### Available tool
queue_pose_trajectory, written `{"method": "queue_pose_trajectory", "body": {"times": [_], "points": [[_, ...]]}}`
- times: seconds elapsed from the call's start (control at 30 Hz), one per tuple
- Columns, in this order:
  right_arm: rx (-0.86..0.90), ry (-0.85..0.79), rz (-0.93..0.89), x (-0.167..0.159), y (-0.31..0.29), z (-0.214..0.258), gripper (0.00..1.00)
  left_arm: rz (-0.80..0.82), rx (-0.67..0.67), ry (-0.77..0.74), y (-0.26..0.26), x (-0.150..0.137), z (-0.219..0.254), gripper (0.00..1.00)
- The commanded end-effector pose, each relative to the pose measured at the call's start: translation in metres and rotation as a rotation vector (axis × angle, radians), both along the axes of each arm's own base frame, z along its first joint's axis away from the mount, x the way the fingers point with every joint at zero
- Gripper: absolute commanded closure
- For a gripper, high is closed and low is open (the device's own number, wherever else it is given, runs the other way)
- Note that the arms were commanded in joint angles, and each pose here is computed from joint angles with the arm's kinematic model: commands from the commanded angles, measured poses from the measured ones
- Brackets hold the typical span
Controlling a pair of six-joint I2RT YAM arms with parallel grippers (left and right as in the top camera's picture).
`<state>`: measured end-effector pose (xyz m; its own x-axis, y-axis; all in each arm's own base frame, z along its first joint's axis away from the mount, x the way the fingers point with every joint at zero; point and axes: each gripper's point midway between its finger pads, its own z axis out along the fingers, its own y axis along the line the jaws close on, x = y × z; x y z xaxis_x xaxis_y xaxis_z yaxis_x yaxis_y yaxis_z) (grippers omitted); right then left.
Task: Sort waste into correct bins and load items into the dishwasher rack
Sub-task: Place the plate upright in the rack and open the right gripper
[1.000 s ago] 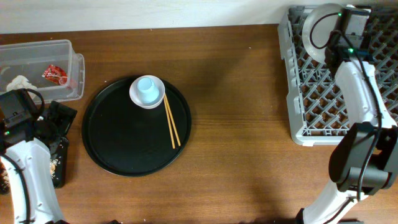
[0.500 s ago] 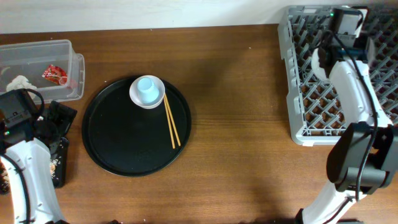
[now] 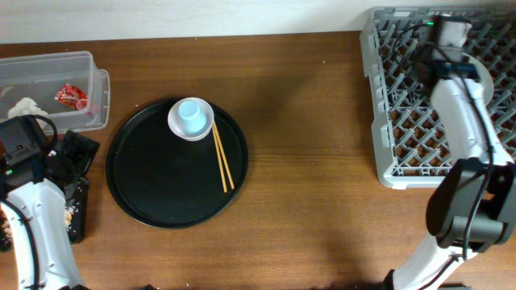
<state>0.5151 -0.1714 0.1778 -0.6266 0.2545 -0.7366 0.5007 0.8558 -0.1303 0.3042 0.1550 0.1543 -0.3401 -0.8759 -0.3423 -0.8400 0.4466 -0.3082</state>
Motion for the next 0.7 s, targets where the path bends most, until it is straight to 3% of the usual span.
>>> {"method": "queue_pose_trajectory", "body": {"times": [0.0,0.3,0.67], "points": [[0.333,-0.097,0.070,0.008,0.005,-0.013,0.74,0.012,0.006,-0.021,0.001,0.000,0.007,0.01],[0.428,0.011,0.102,0.011,0.015,-0.077,0.85,0.012,0.006,-0.021,0.001,0.000,0.007,0.01],[0.437,0.057,0.142,0.014,0.045,-0.085,0.93,0.012,0.006,-0.021,0.001,0.000,0.007,0.01]]}}
